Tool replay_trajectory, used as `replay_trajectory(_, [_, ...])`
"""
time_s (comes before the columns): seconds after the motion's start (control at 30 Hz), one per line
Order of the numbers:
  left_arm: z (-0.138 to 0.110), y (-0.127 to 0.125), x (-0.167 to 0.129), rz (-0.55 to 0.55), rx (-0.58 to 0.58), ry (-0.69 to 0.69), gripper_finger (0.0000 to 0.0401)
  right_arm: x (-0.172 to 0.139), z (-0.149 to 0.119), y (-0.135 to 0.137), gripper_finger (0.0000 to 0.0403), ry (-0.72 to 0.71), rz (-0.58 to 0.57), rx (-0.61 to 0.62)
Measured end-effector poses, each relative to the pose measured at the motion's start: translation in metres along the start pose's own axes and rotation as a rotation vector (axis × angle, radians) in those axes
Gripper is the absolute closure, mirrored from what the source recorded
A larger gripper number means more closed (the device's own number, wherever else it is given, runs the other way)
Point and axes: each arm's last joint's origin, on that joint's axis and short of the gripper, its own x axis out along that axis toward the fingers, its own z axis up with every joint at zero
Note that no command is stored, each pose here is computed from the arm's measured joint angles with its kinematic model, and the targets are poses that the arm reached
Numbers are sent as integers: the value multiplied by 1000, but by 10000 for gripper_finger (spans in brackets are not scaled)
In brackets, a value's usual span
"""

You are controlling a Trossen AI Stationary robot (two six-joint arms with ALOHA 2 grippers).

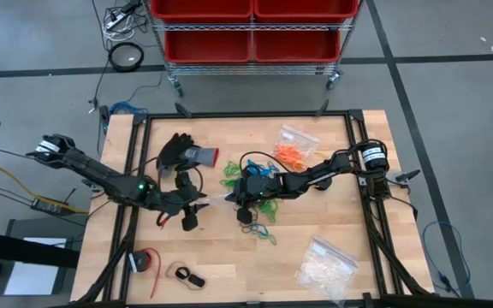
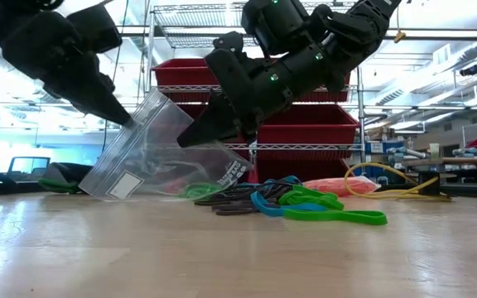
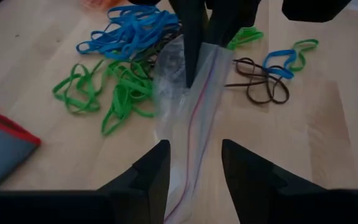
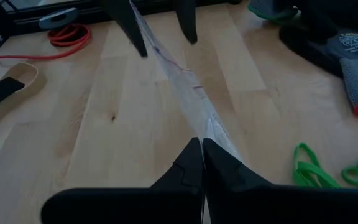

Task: Sort rubber bands
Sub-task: Open the transparent zip bag

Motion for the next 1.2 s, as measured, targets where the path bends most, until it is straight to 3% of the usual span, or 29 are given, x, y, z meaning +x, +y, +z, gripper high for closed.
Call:
replay_trajectory(0.33, [3,9,12,50,-13,6,250,0,0,0,403,0,1,0])
replay_trajectory(0.93, [5,13,16,36,10,11,250,0,0,0,403,1,1,0])
replay_trajectory(1.2, [12,20,24,43,8,-19,284,0,0,0,403,0,2,-1])
